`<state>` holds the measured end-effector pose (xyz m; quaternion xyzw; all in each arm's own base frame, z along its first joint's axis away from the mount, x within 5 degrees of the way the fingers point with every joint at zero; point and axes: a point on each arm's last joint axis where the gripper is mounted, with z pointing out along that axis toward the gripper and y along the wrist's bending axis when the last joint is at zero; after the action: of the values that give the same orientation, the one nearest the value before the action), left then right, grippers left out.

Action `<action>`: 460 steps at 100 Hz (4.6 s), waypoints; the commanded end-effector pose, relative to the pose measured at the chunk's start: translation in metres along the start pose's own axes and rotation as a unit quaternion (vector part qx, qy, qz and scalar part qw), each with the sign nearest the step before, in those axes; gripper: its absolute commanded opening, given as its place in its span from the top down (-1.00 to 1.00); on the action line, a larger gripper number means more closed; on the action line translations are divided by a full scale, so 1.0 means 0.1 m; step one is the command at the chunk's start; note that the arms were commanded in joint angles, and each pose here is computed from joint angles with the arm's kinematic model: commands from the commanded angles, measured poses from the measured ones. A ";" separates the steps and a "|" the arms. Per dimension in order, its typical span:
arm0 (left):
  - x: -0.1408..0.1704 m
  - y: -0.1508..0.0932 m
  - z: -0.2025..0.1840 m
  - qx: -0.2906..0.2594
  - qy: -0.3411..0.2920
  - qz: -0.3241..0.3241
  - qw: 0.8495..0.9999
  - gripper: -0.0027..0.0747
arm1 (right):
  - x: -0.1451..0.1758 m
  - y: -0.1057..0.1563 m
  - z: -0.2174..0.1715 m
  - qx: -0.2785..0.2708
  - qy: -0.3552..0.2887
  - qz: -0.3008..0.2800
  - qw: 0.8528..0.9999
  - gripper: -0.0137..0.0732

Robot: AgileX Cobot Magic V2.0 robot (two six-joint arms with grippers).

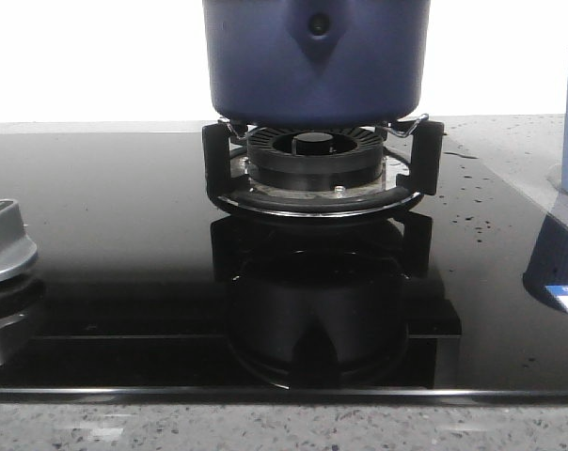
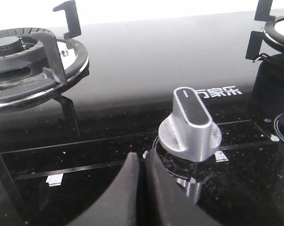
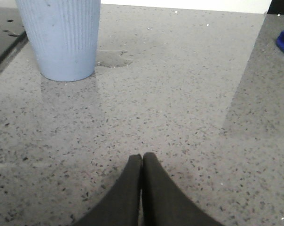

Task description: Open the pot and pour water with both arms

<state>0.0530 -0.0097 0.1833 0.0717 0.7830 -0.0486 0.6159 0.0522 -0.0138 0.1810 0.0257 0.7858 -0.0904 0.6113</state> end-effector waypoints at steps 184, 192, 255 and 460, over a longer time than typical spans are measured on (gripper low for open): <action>-1.55 -0.69 0.40 0.408 0.048 -0.180 0.894 0.94 | -1.77 0.46 -0.15 -0.344 0.156 0.123 0.918 0.85; -1.68 -0.77 0.48 0.470 0.026 -0.159 0.868 0.94 | -1.82 0.49 -0.16 -0.366 0.114 0.087 0.920 0.85; -2.42 -0.89 1.49 0.518 -0.086 0.050 0.850 -0.25 | -2.00 0.40 -0.07 -0.313 -0.017 0.023 0.949 -0.34; -2.44 -1.66 2.63 0.593 -0.087 -0.046 0.799 -0.25 | -2.16 0.38 -0.16 -0.315 -0.046 0.025 0.948 -0.83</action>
<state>0.3458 -0.2286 0.3206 0.3928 0.5982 -0.4932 0.4945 0.0958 0.0418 0.3740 -0.1655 0.7665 0.1728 0.5959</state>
